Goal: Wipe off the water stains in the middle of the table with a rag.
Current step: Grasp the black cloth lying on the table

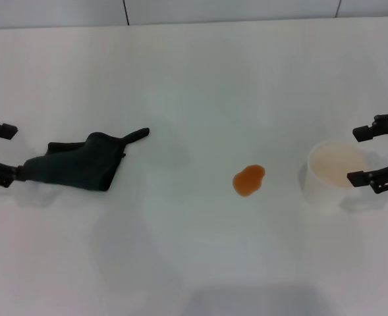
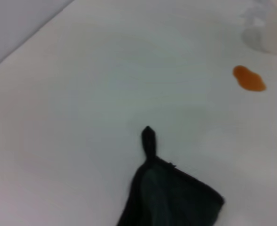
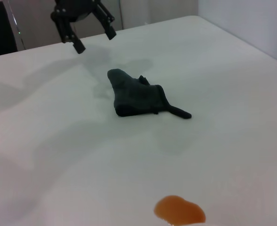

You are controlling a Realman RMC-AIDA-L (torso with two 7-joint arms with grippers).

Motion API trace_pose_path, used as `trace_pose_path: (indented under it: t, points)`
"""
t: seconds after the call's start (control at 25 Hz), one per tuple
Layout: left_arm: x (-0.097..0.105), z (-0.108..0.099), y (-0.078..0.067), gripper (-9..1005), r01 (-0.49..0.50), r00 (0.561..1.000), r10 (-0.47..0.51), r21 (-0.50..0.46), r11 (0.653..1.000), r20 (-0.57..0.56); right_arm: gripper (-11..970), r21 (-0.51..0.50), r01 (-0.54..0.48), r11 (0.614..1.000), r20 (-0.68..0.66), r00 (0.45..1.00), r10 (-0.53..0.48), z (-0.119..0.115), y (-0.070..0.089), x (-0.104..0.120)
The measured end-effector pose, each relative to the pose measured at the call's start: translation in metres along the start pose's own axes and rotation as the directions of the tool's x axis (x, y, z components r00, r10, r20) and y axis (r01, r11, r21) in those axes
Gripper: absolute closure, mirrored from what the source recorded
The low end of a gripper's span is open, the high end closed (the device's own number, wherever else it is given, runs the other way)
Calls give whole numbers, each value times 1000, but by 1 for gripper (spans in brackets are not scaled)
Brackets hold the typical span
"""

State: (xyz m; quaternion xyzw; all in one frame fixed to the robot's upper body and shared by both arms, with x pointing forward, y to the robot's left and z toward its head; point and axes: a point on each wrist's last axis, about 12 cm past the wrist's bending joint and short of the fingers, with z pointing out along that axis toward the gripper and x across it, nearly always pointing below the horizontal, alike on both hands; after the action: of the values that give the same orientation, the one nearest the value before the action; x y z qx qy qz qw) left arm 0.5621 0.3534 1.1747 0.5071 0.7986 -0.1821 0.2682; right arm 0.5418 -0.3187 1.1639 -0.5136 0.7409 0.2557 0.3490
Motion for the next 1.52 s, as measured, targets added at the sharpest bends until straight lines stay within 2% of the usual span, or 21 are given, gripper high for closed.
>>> trace_pose_path:
  t: [0.04,0.36,0.4,0.52,0.56,0.64,0.84,1.4,1.52]
  points:
    - [2,3,7,123,9,1000,-9,-12,1000,-2,86,0,1,1000,1,1000,-1,1,0,0]
    - [7,19,21,149,56,998,-56,-30,998,-1,86,-4,7,1000,11,1000,-7,5,2,-1]
    - [6,27,23,155,54,999,-54,-47,997,-4,86,-4,7,1000,11,1000,-7,6,2,-1]
    - [1,46,23,160,37,999,-38,-40,998,-25,86,-6,9,1000,13,1000,-9,6,2,-2]
    - [1,46,23,162,37,999,-38,-40,998,-25,86,-7,11,1000,13,1000,-11,7,2,-2]
    - [-3,65,21,165,30,998,-31,-21,999,-48,86,-10,15,1000,12,1000,-15,7,2,-3]
    - [-7,83,17,174,21,997,-22,-13,1000,-72,86,-14,16,1000,13,1000,-16,9,2,-3]
    - [-7,88,17,198,33,996,-36,-36,999,-79,86,10,22,1000,12,1000,-22,9,-1,-2]
    - [-8,90,17,253,28,996,-31,-38,999,-82,86,13,22,1000,12,1000,-22,10,-2,-2]
